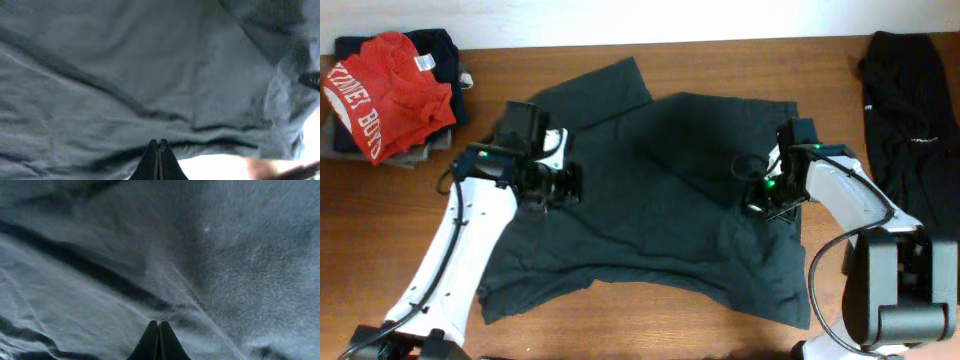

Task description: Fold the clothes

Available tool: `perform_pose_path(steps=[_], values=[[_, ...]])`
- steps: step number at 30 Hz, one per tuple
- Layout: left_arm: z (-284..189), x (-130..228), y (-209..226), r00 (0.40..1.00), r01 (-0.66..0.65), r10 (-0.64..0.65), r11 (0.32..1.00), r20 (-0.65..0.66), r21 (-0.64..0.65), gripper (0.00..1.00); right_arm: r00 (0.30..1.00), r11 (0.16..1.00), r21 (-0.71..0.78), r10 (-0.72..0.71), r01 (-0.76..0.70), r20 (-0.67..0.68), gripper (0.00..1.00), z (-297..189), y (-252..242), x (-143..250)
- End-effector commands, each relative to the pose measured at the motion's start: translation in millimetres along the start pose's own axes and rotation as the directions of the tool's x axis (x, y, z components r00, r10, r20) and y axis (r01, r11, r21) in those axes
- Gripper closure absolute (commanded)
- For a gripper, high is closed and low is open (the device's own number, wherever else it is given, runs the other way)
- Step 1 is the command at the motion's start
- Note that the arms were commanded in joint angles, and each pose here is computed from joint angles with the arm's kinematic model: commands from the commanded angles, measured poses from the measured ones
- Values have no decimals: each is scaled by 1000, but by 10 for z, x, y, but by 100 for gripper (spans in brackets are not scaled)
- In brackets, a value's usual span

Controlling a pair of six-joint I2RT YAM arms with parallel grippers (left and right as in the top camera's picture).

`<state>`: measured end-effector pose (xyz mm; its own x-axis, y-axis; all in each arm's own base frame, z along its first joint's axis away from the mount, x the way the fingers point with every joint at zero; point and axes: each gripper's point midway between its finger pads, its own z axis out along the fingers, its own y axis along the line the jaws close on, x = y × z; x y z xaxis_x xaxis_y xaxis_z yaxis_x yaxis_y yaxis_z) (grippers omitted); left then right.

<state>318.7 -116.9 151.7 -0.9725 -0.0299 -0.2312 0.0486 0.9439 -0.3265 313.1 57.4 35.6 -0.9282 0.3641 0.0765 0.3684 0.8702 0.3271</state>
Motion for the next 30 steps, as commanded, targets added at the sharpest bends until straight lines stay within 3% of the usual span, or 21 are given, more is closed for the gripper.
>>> perform_pose_path(steps=[1, 3, 5, 6, 7, 8, 10, 11, 13, 16, 18, 20, 21, 24, 25, 30], values=[[11, 15, 4, 1000, -28, 28, 999, -4, -25, 99, 1000, 1000, -13, 7, -7, -10, 92, -49, 26, 26], [8, 9, 23, 1000, -28, 28, 999, -1, -35, 94, 1000, 1000, 1, 9, -9, -14, 91, -117, 26, 31], [8, 9, 23, 1000, -28, 28, 999, -2, -35, 50, 1000, 999, 42, 13, -12, -12, 87, -213, -4, 24], [8, 12, 23, 1000, -28, 28, 999, -3, -35, 20, 1000, 998, 59, 14, -13, -10, 82, -258, -15, 17], [8, 14, 23, 1000, -27, 27, 999, -3, -35, 6, 1000, 997, 69, 15, -14, -10, 74, -286, -22, 14], [8, 16, 24, 1000, -27, 27, 999, -4, -35, 1, 1000, 997, 76, 3, -3, -11, 52, -354, -5, 8], [8, 16, 24, 1000, -27, 27, 999, -4, -35, 1, 999, 996, 67, -53, 54, -7, 23, -433, 54, -24], [8, 12, 23, 1000, -28, 28, 999, -3, -35, 1, 997, 995, 65, -72, 72, 1, 25, -441, 66, -47], [8, 8, 23, 1000, -28, 28, 999, -1, -35, 1, 996, 995, 57, -81, 80, 26, 38, -426, 89, -119], [4, -93, 86, 998, -34, 37, 996, 42, -77, 1, 988, 994, 50, -106, 101, 114, 44, -420, 136, -348], [-5, -328, 82, 986, -93, 105, 991, 130, -96, 9, 979, 996, 23, -88, 85, 186, 58, -452, 190, -529], [11, -529, -36, 962, -180, 189, 982, 198, -61, 9, 970, 996, 10, -91, 91, 227, 69, -482, 219, -632], [58, -655, -129, 951, -199, 198, 980, 237, -18, 30, 970, 997, 6, -74, 75, 230, 76, -499, 212, -646], [228, -859, -152, 939, -210, 202, 978, 277, -3, 67, 974, 998, 9, -68, 68, 218, 80, -496, 199, -617], [307, -943, -136, 935, -211, 203, 978, 291, -7, 72, 974, 998, 10, -68, 67, 216, 80, -495, 197, -613], [617, -1463, 35, 879, -208, 228, 974, 418, -94, 73, 974, 998, 10, -68, 68, 216, 80, -493, 197, -610]])
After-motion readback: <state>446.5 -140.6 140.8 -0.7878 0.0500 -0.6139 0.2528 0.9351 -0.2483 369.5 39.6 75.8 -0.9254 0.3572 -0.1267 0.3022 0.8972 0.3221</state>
